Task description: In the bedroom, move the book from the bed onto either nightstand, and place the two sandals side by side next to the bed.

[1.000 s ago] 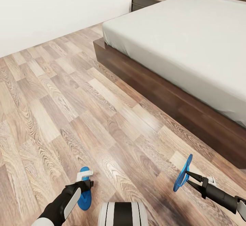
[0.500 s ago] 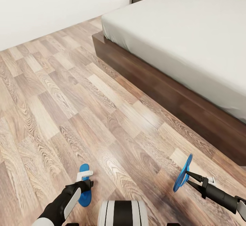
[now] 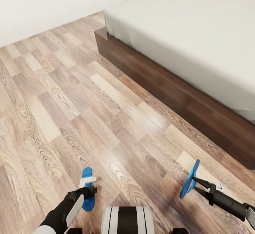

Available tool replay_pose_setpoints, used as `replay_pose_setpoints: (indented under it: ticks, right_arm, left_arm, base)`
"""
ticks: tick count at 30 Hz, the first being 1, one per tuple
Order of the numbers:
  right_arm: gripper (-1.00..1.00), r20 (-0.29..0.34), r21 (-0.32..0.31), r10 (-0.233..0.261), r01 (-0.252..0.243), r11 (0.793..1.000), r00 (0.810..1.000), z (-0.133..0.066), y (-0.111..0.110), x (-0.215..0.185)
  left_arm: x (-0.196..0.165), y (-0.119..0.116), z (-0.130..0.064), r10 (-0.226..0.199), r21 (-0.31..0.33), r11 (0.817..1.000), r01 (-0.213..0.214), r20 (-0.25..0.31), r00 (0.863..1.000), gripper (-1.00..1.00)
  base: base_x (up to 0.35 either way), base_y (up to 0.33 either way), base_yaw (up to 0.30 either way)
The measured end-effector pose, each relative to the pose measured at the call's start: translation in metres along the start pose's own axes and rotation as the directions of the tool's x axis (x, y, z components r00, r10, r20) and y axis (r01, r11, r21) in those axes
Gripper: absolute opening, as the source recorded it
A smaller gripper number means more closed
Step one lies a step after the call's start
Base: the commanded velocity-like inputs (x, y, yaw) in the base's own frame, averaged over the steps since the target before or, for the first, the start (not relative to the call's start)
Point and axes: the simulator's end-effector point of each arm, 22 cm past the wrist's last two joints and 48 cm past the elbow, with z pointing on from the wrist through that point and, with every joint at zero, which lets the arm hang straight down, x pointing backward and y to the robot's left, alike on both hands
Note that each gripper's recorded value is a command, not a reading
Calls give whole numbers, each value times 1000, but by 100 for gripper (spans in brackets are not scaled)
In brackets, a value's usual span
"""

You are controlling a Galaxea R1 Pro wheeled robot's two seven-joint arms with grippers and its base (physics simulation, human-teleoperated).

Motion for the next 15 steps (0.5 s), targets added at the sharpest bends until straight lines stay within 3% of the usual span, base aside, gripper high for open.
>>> replay_pose_setpoints:
  ticks: [15]
  right_arm:
    - [-100, -8, 20, 19, -19, 1000, 1000, 2, -13, 3]
  left_arm:
    - [13, 2, 9, 1, -5, 1000, -1, -28, 1000, 100]
  base:
    - [0, 0, 0]
